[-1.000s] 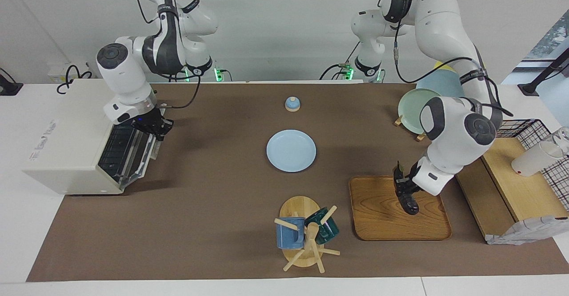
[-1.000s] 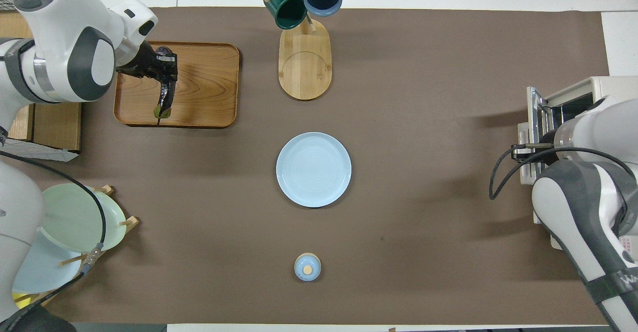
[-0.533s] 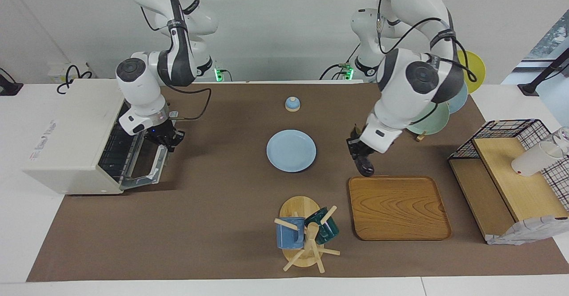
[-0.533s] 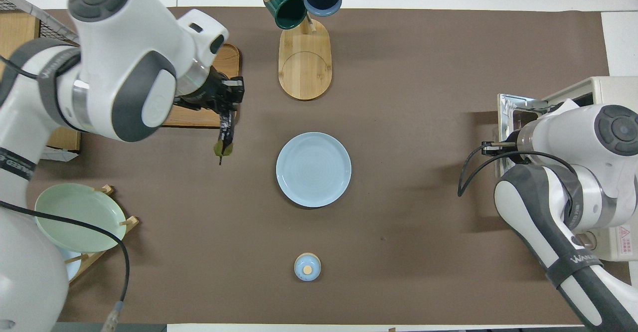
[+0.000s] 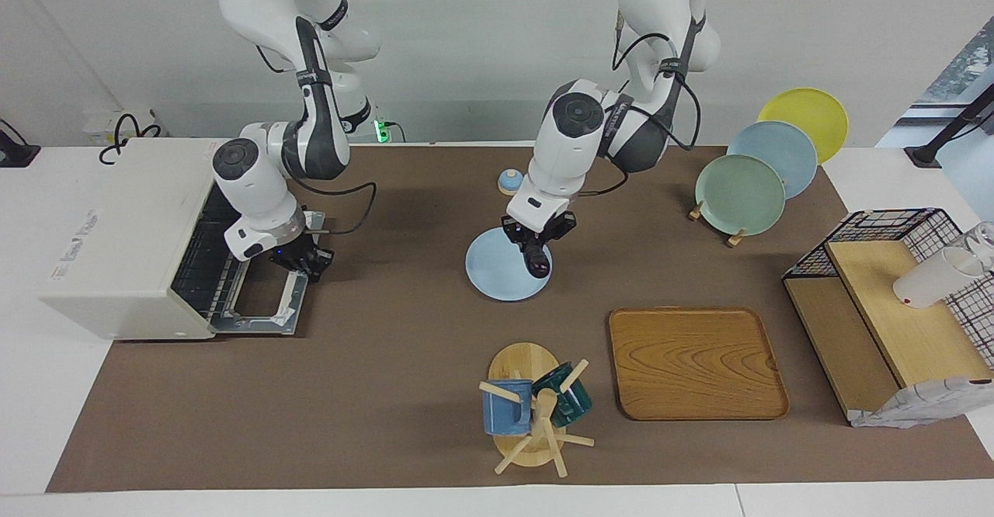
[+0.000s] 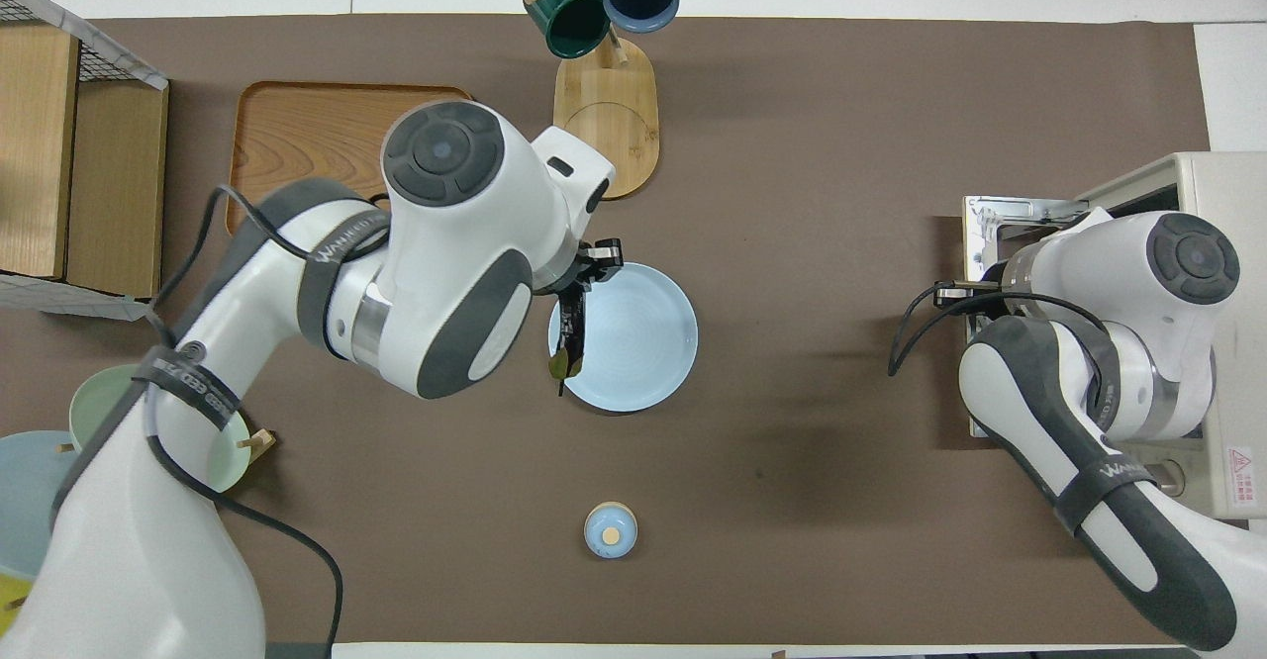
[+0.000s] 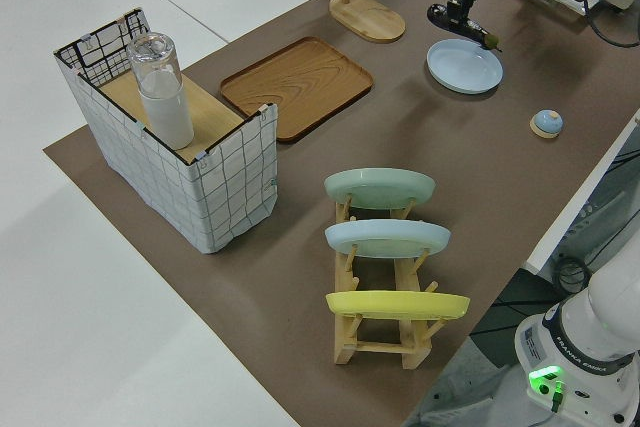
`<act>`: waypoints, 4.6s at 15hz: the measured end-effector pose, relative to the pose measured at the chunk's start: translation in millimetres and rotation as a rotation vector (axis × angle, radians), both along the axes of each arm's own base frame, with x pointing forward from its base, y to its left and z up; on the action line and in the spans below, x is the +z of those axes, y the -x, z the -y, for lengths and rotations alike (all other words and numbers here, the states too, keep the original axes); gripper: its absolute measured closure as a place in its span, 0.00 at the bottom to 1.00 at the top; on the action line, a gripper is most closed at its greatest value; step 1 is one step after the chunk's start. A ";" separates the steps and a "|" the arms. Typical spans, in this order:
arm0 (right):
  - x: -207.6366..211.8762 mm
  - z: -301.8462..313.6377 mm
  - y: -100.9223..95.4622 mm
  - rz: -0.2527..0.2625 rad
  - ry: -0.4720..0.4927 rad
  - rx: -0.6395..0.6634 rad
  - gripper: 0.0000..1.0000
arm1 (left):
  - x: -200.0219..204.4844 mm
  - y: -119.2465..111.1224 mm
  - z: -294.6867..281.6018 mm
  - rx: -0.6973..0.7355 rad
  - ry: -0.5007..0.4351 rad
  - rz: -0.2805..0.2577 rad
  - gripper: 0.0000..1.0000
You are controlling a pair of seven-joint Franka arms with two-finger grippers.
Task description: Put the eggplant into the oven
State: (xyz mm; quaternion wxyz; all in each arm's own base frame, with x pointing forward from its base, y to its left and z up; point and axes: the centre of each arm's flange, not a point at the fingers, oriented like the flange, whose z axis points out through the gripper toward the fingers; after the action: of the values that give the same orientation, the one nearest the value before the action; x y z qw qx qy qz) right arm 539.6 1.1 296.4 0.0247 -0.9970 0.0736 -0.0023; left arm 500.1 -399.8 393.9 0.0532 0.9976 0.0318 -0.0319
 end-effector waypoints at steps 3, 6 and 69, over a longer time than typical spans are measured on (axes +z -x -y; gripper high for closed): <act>1.8 -0.8 -1.5 0.004 0.000 -0.005 0.99 | -32.5 4.9 7.4 0.014 -0.003 -0.004 0.68; 18.0 -9.1 -12.1 0.003 0.000 -0.006 0.99 | -52.9 3.8 11.9 0.027 -0.006 -0.011 0.68; 99.5 -175.4 -17.0 -0.018 0.410 0.178 0.98 | 220.6 -27.1 -341.8 -0.152 -0.074 -0.081 0.00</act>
State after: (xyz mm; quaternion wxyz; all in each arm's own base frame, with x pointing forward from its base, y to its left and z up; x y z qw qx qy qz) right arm 556.6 176.5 395.9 -0.1789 -0.9837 -0.0166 -0.0060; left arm 527.2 -58.0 614.5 0.0123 0.9963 -0.0408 -0.0748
